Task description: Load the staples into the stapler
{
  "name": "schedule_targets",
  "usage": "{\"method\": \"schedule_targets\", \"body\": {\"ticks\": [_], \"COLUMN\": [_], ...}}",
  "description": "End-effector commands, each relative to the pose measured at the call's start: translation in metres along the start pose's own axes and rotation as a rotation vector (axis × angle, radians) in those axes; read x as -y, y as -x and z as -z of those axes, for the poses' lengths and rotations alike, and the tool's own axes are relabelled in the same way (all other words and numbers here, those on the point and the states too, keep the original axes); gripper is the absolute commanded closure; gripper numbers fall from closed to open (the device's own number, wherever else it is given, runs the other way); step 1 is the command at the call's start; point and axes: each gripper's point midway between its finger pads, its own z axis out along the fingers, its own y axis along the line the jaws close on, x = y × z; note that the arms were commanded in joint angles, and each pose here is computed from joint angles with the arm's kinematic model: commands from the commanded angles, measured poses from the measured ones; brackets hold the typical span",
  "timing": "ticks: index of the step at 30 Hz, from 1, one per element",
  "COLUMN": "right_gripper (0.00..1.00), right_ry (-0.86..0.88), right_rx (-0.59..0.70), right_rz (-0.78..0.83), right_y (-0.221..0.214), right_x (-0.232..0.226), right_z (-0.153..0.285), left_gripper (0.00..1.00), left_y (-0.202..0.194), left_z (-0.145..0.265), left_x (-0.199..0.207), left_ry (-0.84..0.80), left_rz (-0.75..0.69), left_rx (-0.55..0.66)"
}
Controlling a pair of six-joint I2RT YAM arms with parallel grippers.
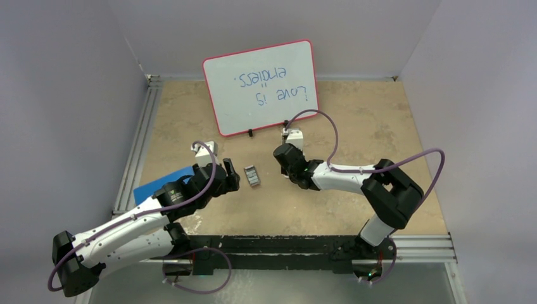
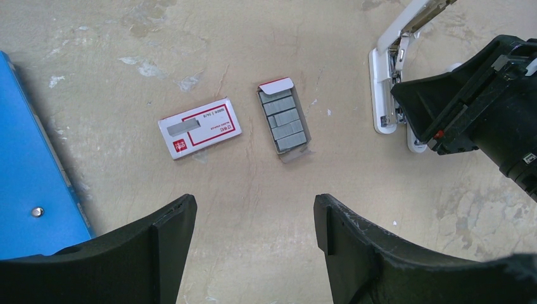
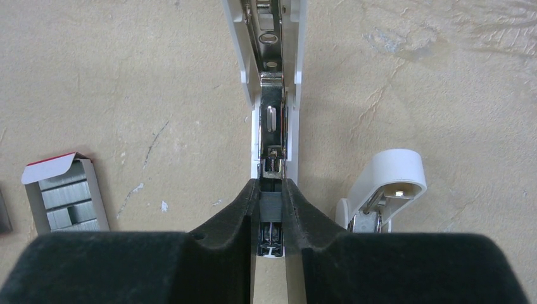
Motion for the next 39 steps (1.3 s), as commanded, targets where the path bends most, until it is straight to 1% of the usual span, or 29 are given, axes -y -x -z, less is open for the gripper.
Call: {"method": "schedule_targets", "body": {"ticks": [1,5,8,10,13,20,23,28,32,35,39], "right_gripper": [0.77,0.71,0.65,0.63,0.63,0.67,0.69,0.69,0.65,0.62,0.61], "right_ry": [0.007,0.020,0.019,0.027,0.041,0.060,0.068,0.168,0.246,0.241,0.228], "right_rx": [0.026,0.024,0.037,0.049,0.061,0.061,0.079,0.076,0.040,-0.008,-0.062], "right_rz": [-0.029,-0.048,-0.068,-0.079,-0.091,-0.100,-0.104,-0.088,-0.015,0.016,0.057], "right_y": [0.009,0.015,0.023,0.029,0.036,0.041,0.049,0.058,0.045,0.028,0.009], "right_x": [0.000,-0.003,-0.005,-0.007,-0.012,-0.022,-0.027,-0.055,-0.092,-0.112,-0.127], "right_z": [0.004,0.009,0.013,0.015,0.015,0.011,0.011,0.027,0.042,0.042,0.036], "left_gripper": [0.31,0.31,0.31,0.31,0.31,0.31,0.31,0.31,0.32,0.32,0.32], "left_y": [0.011,0.011,0.011,0.011,0.011,0.011,0.010,0.010,0.007,0.007,0.010], "left_z": [0.002,0.002,0.002,0.002,0.002,0.002,0.002,0.002,0.002,0.003,0.006], "left_x": [0.007,0.007,0.007,0.007,0.008,0.008,0.008,0.009,0.005,0.003,0.000], "left_ry": [-0.022,-0.024,-0.024,-0.024,-0.024,-0.024,-0.027,-0.029,-0.011,-0.002,0.000], "left_rz": [0.021,0.024,0.025,0.024,0.024,0.025,0.026,0.029,0.035,0.044,0.057], "left_rx": [0.030,0.031,0.031,0.031,0.032,0.031,0.027,0.023,0.014,0.014,0.027]}}
